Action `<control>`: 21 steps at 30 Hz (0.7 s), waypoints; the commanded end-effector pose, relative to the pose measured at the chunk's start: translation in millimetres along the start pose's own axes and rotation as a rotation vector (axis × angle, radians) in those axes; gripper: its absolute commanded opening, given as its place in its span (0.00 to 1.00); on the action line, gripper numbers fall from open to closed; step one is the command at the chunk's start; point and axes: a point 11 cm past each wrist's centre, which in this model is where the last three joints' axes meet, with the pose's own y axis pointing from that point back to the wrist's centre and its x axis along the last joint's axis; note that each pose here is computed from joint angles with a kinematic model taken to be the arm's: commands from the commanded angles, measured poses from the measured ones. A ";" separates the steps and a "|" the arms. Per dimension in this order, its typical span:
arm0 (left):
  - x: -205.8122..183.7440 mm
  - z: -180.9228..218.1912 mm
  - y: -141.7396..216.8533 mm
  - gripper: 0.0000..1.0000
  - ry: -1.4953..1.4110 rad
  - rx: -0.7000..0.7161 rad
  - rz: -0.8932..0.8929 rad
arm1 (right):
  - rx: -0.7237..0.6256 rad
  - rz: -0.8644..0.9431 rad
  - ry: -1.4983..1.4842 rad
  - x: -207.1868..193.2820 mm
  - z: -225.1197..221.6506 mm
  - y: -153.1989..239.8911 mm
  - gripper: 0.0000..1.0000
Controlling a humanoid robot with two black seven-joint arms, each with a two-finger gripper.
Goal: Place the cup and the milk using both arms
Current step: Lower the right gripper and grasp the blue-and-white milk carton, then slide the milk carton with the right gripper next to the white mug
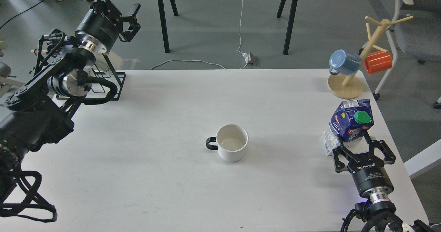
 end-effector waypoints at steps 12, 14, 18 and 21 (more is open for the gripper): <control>-1.7 -5.3 0.2 1.00 -0.019 0.027 -0.005 | -0.022 -0.001 -0.029 -0.9 15.1 5.3 0.59; -2.3 -4.5 -0.6 1.00 -0.023 0.026 -0.007 | -0.022 0.001 -0.029 -0.4 14.9 5.4 0.56; -3.6 -4.6 -1.5 1.00 -0.024 0.027 -0.009 | -0.031 -0.008 -0.037 -3.7 18.5 6.6 0.54; -3.6 -4.0 -1.5 1.00 -0.025 0.026 -0.009 | -0.047 -0.035 -0.061 -14.1 25.4 11.4 0.53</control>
